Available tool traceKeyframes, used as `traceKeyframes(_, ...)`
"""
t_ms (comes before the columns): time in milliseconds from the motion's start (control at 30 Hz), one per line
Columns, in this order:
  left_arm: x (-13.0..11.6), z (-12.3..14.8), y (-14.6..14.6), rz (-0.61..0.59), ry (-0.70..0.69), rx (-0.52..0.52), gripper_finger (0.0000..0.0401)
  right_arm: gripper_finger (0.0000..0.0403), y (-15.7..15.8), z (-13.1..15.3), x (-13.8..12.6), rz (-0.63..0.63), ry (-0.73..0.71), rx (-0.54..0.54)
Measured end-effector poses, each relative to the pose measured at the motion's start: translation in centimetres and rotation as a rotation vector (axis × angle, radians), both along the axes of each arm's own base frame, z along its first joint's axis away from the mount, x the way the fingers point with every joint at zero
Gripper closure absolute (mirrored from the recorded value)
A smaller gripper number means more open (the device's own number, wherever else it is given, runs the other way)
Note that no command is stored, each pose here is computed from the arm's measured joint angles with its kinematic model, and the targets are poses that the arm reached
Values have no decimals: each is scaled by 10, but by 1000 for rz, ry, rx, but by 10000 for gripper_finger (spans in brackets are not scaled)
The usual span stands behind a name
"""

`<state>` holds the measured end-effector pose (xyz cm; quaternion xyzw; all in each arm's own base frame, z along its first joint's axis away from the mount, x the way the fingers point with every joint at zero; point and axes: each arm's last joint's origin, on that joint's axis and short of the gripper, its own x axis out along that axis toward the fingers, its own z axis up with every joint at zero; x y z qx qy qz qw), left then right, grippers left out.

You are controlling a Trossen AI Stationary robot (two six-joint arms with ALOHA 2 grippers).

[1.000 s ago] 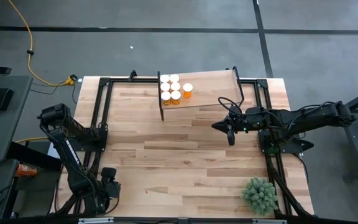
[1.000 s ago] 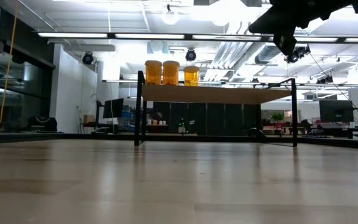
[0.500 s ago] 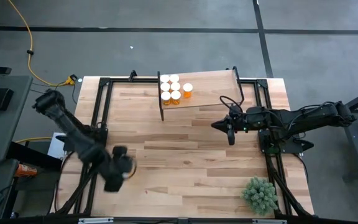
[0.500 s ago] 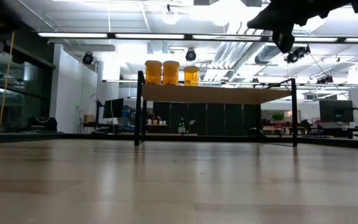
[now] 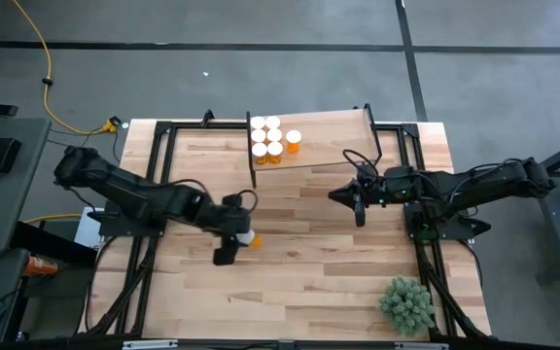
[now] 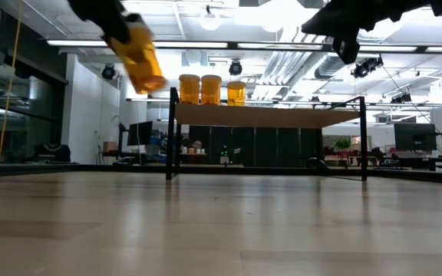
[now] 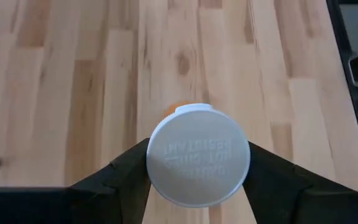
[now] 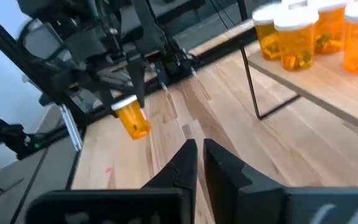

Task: Pick and place medicine bottles onto shelf by color
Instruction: Put the orange pill bottle on the shelf aligned with the other orange pill bottle

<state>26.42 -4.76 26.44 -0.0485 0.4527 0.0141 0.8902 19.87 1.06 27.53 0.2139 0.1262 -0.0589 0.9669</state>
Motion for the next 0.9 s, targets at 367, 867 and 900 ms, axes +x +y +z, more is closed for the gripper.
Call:
traceKeyframes(367,42,-29,23,64,-37,-109,192,315,1,-13,11,-11,70,-10)
traceKeyframes(867,47,-30,31,98,-66,-114,192,94,5,-38,46,35,108,2)
traceKeyframes(900,47,-30,32,98,-66,-114,192,83,5,-39,47,38,117,4)
